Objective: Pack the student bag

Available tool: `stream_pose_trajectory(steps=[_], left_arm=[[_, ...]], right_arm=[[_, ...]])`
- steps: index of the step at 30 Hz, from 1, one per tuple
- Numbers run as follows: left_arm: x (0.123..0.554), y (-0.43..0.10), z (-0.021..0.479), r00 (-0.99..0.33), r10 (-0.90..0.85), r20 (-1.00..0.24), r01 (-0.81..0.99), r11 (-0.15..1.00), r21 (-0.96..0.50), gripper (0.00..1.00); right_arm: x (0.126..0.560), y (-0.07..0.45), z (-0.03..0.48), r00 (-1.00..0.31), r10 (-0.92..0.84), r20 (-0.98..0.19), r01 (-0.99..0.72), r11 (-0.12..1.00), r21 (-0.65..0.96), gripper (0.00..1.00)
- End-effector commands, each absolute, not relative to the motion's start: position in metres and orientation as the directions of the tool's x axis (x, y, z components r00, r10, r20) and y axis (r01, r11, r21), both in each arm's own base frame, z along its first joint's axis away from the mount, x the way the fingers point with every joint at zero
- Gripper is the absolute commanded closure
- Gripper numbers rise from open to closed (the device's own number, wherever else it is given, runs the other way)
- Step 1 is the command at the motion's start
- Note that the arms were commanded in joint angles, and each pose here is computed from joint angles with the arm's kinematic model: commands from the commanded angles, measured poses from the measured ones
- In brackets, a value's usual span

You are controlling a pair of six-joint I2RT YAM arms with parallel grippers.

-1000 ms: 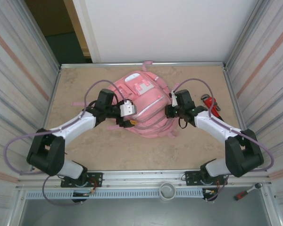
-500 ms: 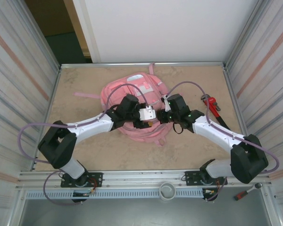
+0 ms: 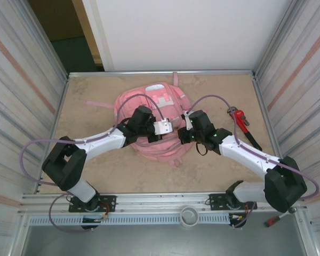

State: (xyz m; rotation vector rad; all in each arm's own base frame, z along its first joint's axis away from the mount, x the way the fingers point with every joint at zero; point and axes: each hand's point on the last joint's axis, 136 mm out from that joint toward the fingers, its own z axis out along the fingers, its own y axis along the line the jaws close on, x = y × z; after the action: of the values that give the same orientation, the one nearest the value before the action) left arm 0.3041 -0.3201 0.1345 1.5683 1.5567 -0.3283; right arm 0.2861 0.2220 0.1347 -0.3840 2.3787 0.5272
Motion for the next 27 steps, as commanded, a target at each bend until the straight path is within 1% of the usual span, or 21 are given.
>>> stream_pose_trajectory(steps=[1, 5, 9, 11, 15, 19, 25, 27], left_arm=[[0.301, -0.299, 0.146, 0.187, 0.637, -0.748, 0.911, 0.174, 0.375, 1.0], [0.296, -0.292, 0.147, 0.202, 0.629, -0.751, 0.911, 0.16, 0.379, 1.0], [0.286, -0.289, 0.147, 0.234, 0.599, -0.766, 0.92, 0.119, 0.374, 1.0], [0.285, -0.284, 0.15, 0.241, 0.569, -0.786, 0.922, 0.12, 0.369, 1.0], [0.279, -0.282, 0.157, 0.256, 0.528, -0.809, 0.93, 0.093, 0.355, 1.0], [0.274, -0.282, 0.159, 0.263, 0.495, -0.828, 0.938, 0.069, 0.34, 1.0], [0.261, -0.273, 0.162, 0.279, 0.452, -0.847, 0.947, 0.017, 0.321, 1.0], [0.258, -0.271, 0.159, 0.283, 0.46, -0.842, 0.948, 0.002, 0.32, 1.0]], right_arm=[[0.298, 0.192, 0.13, -0.735, -0.155, -0.66, -0.337, 0.928, 0.157, 1.0], [0.3, 0.199, 0.133, -0.715, -0.15, -0.682, -0.371, 0.909, 0.189, 1.0], [0.307, 0.194, 0.134, -0.722, -0.13, -0.68, -0.353, 0.914, 0.2, 1.0], [0.308, 0.193, 0.134, -0.723, -0.131, -0.679, -0.355, 0.913, 0.202, 1.0], [0.315, 0.19, 0.129, -0.73, -0.154, -0.666, -0.346, 0.923, 0.166, 1.0], [0.324, 0.202, 0.127, -0.718, -0.183, -0.671, -0.375, 0.914, 0.152, 1.0], [0.342, 0.19, 0.115, -0.716, -0.223, -0.661, -0.33, 0.943, 0.04, 1.0], [0.348, 0.192, 0.114, -0.712, -0.228, -0.664, -0.335, 0.942, 0.036, 1.0]])
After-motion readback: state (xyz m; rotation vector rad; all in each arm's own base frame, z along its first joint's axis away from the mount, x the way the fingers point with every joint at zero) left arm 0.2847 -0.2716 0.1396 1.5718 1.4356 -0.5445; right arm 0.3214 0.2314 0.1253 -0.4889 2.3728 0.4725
